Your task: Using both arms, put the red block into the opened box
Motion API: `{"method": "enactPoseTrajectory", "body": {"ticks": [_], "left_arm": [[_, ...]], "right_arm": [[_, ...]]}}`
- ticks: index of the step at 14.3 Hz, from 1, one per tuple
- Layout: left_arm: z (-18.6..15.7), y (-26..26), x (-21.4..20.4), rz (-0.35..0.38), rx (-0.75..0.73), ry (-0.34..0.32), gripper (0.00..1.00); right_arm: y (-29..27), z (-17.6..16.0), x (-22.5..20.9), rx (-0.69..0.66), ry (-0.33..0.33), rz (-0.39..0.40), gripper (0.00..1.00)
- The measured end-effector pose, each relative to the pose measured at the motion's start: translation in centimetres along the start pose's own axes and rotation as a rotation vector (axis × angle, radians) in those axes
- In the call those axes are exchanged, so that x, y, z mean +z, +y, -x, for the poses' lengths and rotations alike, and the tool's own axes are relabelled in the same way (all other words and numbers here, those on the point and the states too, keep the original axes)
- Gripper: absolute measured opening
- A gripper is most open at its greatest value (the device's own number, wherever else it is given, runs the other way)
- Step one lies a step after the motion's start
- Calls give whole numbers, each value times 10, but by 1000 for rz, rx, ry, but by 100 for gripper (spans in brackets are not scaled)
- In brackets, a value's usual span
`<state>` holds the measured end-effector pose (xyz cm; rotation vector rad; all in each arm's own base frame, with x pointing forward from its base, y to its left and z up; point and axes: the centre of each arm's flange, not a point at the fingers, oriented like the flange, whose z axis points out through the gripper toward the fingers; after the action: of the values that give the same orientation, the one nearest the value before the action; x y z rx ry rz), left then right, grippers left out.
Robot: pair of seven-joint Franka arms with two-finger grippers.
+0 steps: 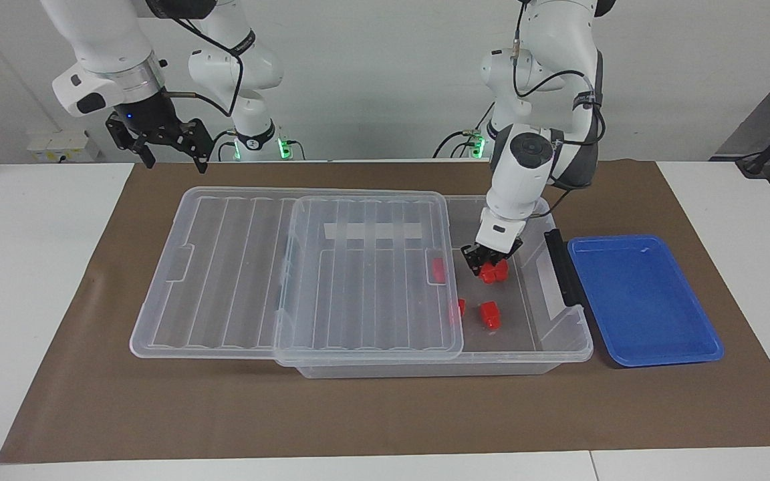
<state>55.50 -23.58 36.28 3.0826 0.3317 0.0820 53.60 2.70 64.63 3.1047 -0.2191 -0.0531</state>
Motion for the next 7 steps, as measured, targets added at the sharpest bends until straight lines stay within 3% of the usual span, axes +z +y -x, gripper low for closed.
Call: {"method": "enactPoseTrajectory", "body": {"ticks": [7], "left_arm": [[4, -4, 50, -4, 24, 8, 34]], "right_arm": [[13, -5, 10, 24, -3, -1, 100]]}}
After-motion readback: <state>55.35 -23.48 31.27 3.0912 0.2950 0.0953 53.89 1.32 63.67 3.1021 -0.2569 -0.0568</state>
